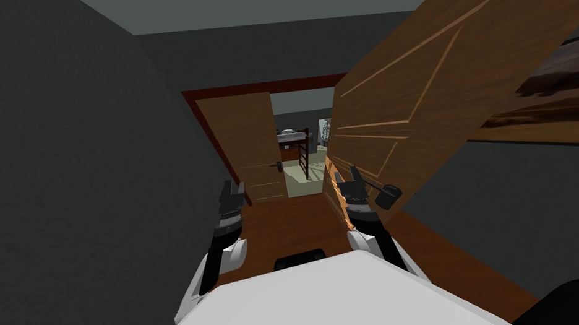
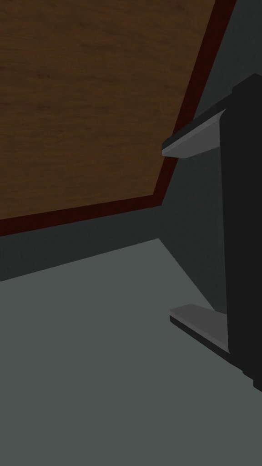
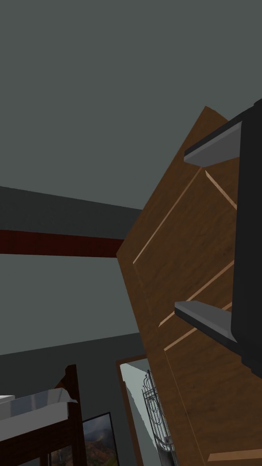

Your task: Pull the door open

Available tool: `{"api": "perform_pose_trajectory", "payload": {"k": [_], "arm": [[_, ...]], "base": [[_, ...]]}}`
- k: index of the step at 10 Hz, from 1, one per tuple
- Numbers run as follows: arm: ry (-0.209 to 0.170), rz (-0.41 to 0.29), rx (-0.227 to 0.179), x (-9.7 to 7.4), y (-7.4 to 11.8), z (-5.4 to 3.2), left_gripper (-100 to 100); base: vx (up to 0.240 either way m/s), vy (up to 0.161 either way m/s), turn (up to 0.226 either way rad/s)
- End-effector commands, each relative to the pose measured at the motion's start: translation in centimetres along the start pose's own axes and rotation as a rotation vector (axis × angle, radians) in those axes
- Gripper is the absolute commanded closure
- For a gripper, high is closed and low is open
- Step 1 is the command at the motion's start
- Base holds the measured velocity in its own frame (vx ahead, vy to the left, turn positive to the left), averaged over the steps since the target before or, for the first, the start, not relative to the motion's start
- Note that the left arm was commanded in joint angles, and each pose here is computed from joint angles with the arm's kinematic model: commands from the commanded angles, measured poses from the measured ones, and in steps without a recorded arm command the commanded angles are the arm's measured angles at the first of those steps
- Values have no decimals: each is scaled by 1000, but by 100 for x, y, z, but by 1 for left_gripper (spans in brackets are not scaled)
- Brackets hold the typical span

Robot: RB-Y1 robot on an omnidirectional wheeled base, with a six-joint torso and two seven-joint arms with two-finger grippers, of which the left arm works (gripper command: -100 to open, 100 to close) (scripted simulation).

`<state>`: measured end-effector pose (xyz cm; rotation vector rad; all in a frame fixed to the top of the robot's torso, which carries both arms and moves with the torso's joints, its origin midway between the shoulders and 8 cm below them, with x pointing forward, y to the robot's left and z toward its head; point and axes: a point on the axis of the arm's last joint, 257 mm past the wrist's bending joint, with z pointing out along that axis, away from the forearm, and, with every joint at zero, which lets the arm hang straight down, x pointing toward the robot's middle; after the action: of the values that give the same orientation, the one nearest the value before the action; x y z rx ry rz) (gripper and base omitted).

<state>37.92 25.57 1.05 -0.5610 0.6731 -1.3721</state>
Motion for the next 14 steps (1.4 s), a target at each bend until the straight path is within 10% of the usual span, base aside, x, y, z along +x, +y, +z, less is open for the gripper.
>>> {"api": "perform_pose_trajectory", "payload": {"k": [1,14], "arm": [[4,-5,-35,-6,172,-31,-100],[6,-33,-294,-245,1389,-290,-100]], "base": [[104,-19,-61],[95,-28,-58]]}}
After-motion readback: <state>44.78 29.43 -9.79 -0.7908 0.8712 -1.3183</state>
